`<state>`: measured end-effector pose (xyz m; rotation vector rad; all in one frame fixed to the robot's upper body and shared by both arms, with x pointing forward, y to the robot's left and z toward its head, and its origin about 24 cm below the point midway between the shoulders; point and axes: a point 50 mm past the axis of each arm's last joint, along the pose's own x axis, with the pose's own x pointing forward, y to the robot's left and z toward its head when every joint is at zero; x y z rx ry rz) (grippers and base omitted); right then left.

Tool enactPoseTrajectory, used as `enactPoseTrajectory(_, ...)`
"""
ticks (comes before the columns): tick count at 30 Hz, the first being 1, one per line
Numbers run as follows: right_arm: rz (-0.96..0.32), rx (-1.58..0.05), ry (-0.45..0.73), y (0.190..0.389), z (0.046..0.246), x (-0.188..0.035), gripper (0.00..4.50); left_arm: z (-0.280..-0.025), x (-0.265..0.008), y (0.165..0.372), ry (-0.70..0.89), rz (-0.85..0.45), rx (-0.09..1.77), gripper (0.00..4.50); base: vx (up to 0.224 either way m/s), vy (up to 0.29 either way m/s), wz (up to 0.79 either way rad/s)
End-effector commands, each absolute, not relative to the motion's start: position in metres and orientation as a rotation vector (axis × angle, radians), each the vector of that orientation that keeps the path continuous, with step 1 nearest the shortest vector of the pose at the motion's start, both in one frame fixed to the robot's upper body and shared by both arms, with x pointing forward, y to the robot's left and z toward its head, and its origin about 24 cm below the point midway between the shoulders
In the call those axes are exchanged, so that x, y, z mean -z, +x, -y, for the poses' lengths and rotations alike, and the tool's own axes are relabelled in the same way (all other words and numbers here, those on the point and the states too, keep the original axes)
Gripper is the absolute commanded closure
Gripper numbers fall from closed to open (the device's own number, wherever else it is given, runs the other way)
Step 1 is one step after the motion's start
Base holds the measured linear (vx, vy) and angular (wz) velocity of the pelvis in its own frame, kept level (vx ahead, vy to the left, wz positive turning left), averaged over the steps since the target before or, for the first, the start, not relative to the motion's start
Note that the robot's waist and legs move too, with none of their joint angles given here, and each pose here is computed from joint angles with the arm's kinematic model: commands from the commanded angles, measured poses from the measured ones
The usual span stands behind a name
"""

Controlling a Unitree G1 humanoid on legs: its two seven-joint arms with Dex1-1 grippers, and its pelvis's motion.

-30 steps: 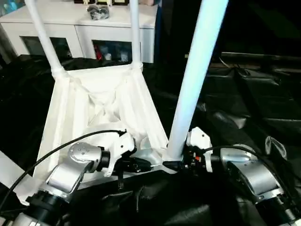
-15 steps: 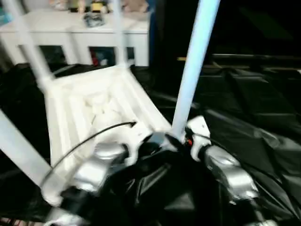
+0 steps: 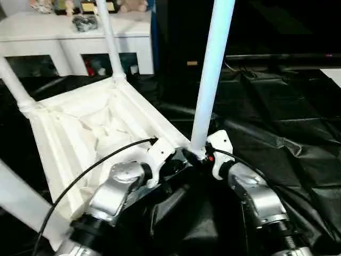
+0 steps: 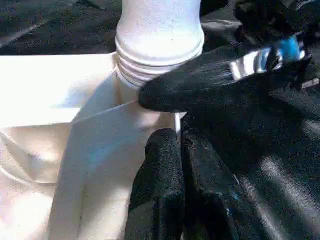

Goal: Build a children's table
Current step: Rotate leg to tighten

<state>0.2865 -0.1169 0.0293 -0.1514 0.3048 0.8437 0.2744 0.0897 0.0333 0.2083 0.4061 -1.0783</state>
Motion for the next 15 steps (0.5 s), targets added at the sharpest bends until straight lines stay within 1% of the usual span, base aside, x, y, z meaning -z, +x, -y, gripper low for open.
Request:
enactPoseTrajectory(1,-0.338,-1.142,-0.142,0.268,0.099,-0.03,0.73,-0.083,-0.032,0.263,0.253,-0.41,1.237,4.5,0.095,-0.055,0.11)
enactPoseTrajectory(3,-0.339,-1.176,-0.168,0.268,0.108,-0.034,0.73,-0.092,-0.034,0.265,0.298,-0.422,1.23,4.5,0.067,-0.04,0.06)
enactPoseTrajectory(5,-0.342,-1.186,-0.177,0.269,0.112,-0.036,0.73,-0.097,-0.036,0.267,0.307,-0.428,1.207,4.5,0.058,-0.039,0.07)
enactPoseTrajectory(6,-0.34,-1.191,-0.183,0.269,0.114,-0.038,0.61,-0.1,-0.039,0.268,0.277,-0.44,1.199,4.06,0.0,0.0,0.0)
enactPoseTrajectory(7,-0.338,-1.194,-0.185,0.27,0.117,-0.04,0.61,-0.105,-0.046,0.266,0.241,-0.456,1.202,3.95,0.0,0.0,0.0)
enactPoseTrajectory(9,-0.335,-1.198,-0.188,0.27,0.119,-0.042,0.61,-0.109,-0.049,0.265,0.237,-0.47,1.202,3.95,0.0,0.0,0.0)
enactPoseTrajectory(10,-0.334,-1.201,-0.187,0.27,0.119,-0.043,0.61,-0.11,-0.051,0.264,0.237,-0.478,1.204,3.81,0.0,0.0,0.0)
enactPoseTrajectory(11,-0.334,-1.209,-0.187,0.269,0.119,-0.044,0.61,-0.111,-0.052,0.263,0.239,-0.483,1.205,3.81,0.0,0.0,0.0)
enactPoseTrajectory(12,-0.332,-1.215,-0.188,0.269,0.119,-0.044,0.61,-0.113,-0.052,0.264,0.255,-0.484,1.183,3.58,0.0,0.0,0.0)
enactPoseTrajectory(15,-0.329,-1.226,-0.186,0.268,0.119,-0.045,0.61,-0.116,-0.052,0.265,0.277,-0.49,1.15,3.55,0.0,0.0,0.0)
